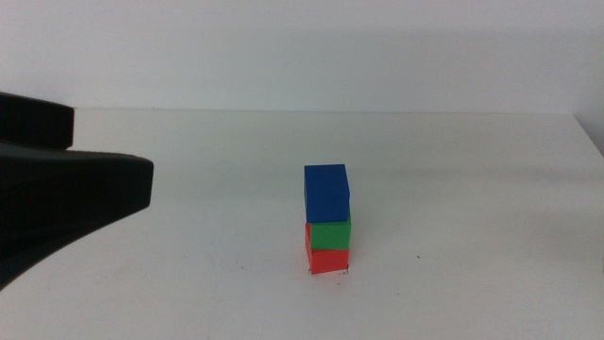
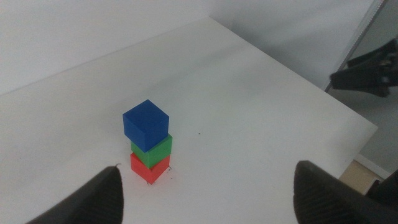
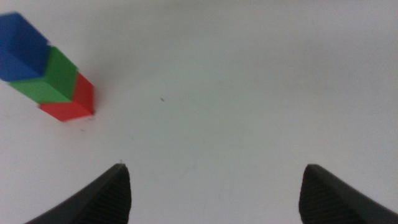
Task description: Stack red cubes first, then green, then blue cubes in a specific spot.
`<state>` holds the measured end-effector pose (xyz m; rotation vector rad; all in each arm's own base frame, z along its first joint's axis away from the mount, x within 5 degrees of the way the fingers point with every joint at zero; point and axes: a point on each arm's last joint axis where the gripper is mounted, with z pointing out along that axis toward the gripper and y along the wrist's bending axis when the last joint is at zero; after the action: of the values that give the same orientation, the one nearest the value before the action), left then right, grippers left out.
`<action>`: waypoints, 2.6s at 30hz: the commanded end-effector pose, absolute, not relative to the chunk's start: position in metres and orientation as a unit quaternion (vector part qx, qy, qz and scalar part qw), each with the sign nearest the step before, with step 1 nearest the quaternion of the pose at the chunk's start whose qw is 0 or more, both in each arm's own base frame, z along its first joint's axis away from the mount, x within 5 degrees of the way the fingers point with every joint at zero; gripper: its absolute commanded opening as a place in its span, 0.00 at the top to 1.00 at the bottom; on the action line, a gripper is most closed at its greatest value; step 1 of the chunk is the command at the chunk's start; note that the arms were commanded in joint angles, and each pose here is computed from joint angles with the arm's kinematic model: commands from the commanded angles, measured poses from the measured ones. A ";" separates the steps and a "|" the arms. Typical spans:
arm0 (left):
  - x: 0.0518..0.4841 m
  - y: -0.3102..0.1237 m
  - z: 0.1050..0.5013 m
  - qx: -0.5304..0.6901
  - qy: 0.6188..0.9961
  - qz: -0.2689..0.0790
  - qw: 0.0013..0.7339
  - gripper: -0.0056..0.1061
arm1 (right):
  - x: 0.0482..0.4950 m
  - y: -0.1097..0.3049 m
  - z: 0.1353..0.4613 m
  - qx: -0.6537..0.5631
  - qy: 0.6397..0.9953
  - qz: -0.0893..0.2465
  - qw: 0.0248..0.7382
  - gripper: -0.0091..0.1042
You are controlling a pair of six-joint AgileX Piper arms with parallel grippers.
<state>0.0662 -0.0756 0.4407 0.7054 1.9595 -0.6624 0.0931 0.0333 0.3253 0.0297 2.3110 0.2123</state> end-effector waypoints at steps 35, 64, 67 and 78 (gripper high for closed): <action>0.086 -0.084 0.400 0.240 0.763 -0.282 0.530 0.11 | 0.081 0.020 0.306 -0.026 0.828 0.115 0.548 0.10; 0.056 -0.002 0.192 -0.020 0.755 -0.043 0.654 0.11 | 0.056 -0.002 0.198 0.021 0.735 -0.009 0.677 0.10; 0.056 -0.001 0.193 -0.005 0.755 -0.022 0.656 0.11 | 0.056 -0.002 0.197 0.027 0.740 -0.002 0.672 0.10; 0.056 0.000 0.193 0.015 0.752 0.005 0.659 0.11 | 0.056 -0.002 0.197 0.027 0.740 -0.002 0.672 0.10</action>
<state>0.0558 -0.0001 0.1919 0.0366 1.7184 0.0125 0.0560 -0.0017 0.1962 0.0625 1.6796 0.0091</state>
